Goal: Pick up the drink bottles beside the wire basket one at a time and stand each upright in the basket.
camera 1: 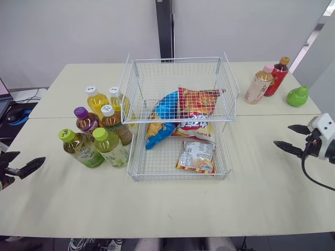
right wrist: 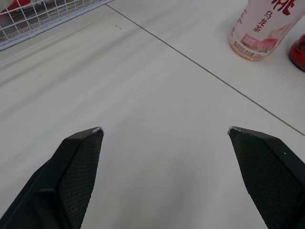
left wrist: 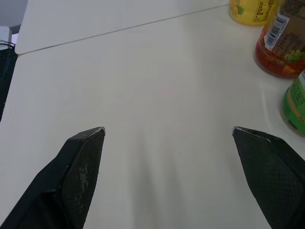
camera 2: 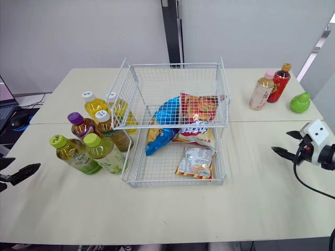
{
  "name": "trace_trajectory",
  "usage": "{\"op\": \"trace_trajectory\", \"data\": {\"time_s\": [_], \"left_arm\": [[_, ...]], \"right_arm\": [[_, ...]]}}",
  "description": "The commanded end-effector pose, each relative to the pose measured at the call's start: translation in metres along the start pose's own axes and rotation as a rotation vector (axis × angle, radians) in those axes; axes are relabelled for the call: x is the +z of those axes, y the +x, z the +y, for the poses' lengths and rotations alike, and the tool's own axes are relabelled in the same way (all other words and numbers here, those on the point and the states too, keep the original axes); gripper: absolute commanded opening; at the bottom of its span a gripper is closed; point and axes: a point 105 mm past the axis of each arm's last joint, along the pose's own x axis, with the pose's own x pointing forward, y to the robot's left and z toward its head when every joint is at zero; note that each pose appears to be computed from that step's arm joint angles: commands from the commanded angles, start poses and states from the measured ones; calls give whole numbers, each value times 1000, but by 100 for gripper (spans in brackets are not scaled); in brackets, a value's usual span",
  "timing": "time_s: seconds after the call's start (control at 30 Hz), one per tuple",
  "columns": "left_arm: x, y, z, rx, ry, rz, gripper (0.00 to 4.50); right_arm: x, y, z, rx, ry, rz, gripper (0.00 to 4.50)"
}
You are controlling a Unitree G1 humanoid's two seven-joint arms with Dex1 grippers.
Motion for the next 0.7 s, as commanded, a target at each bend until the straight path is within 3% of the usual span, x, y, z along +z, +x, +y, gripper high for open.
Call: {"op": "trace_trajectory", "data": {"time_s": [0.03,0.4,0.53,0.7], "left_arm": [[13,-6,1,8,8,-67,445],[17,-11,-16,-38,-23,-82,445],[19,-19,-19,-33,-36,-89,445],[17,-26,-19,-16,-58,-81,445]], "right_arm": [[14,-7,-6,-21,-29,-49,450],[20,-11,0,-10,-50,-73,450],[37,-20,12,54,-115,-94,450],[90,-36,43,185,-231,-236,450]]}}
